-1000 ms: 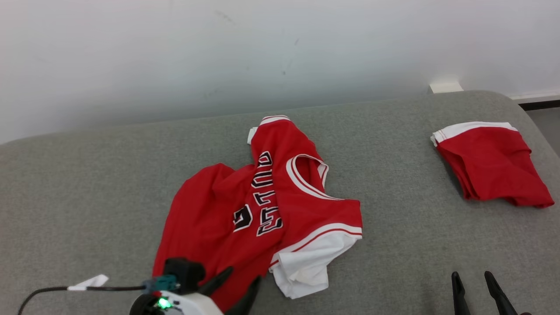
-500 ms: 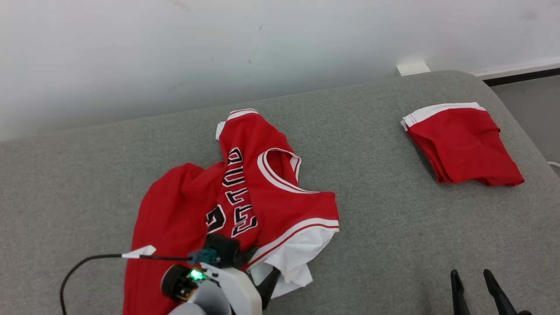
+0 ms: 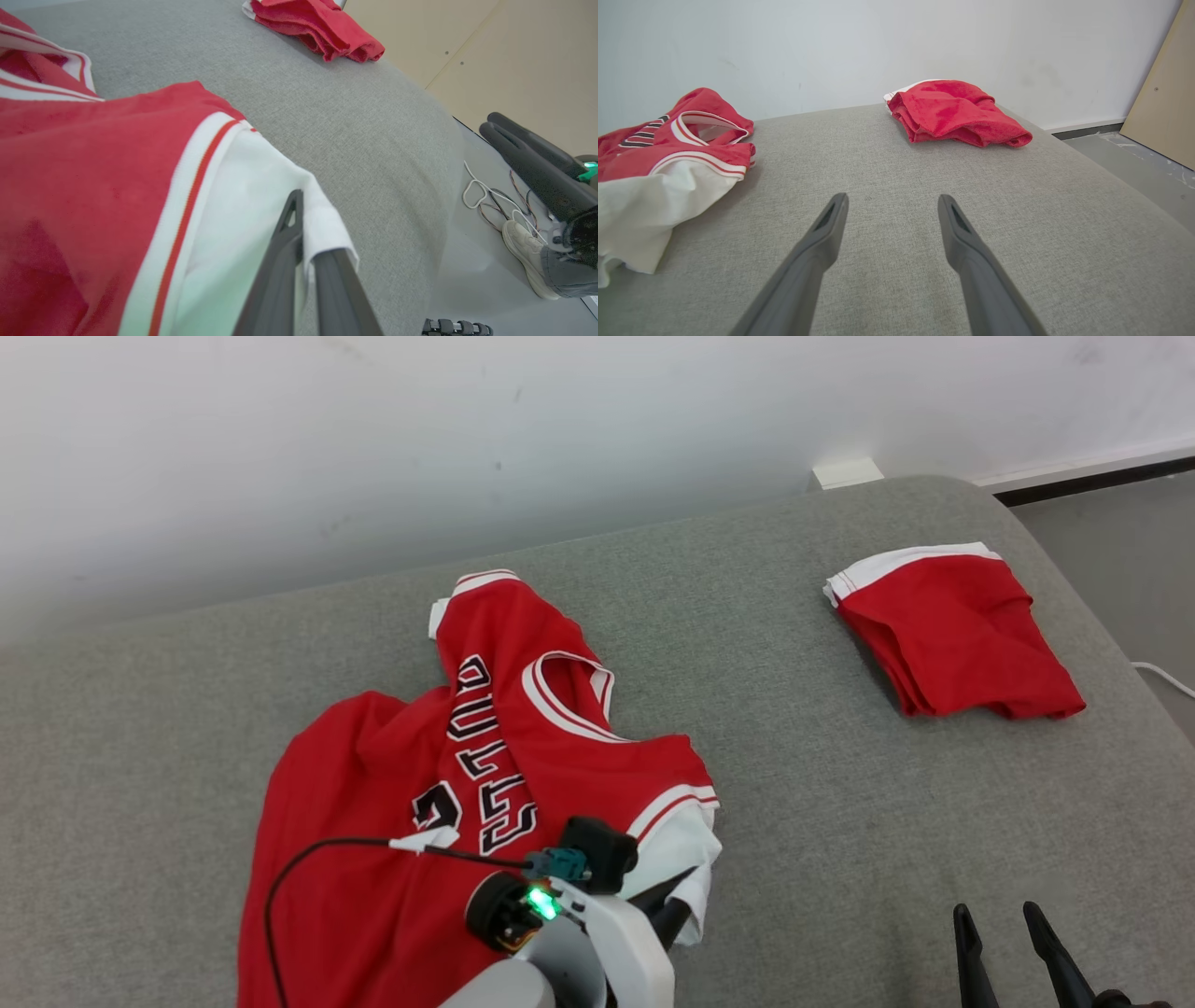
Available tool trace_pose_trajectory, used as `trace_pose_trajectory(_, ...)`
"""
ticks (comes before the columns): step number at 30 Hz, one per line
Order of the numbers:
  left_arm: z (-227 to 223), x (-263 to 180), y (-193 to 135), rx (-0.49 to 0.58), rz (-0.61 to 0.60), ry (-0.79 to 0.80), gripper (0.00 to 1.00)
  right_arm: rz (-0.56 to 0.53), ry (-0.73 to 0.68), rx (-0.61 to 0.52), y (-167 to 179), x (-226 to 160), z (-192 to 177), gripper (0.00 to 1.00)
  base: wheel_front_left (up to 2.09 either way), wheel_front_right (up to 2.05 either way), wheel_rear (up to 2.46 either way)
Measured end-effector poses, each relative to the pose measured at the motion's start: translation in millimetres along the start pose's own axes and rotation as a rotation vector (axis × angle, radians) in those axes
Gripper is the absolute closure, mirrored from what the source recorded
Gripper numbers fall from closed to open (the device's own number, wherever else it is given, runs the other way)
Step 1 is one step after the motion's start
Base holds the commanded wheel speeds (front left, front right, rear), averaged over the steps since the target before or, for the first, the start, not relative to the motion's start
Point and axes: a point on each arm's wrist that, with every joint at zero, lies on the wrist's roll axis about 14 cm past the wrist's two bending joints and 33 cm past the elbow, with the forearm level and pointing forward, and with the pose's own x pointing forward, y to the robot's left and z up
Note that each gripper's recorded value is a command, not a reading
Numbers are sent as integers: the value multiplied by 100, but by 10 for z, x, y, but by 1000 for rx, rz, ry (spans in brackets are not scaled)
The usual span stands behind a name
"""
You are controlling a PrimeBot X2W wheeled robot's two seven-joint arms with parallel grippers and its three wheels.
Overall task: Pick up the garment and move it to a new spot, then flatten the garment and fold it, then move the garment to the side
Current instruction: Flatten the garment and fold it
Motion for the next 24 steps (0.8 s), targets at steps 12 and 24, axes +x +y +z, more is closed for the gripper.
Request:
trace_pose_trajectory(12, 312, 190, -359, -157, -98, -83, 36, -32, 4, 4, -88, -87, -16, 0, 0, 0, 0)
trace_pose_trajectory(24, -321, -32, -109, 19, 48, 69, 0, -39, -9, 2, -132, -66, 18, 0, 0, 0, 0)
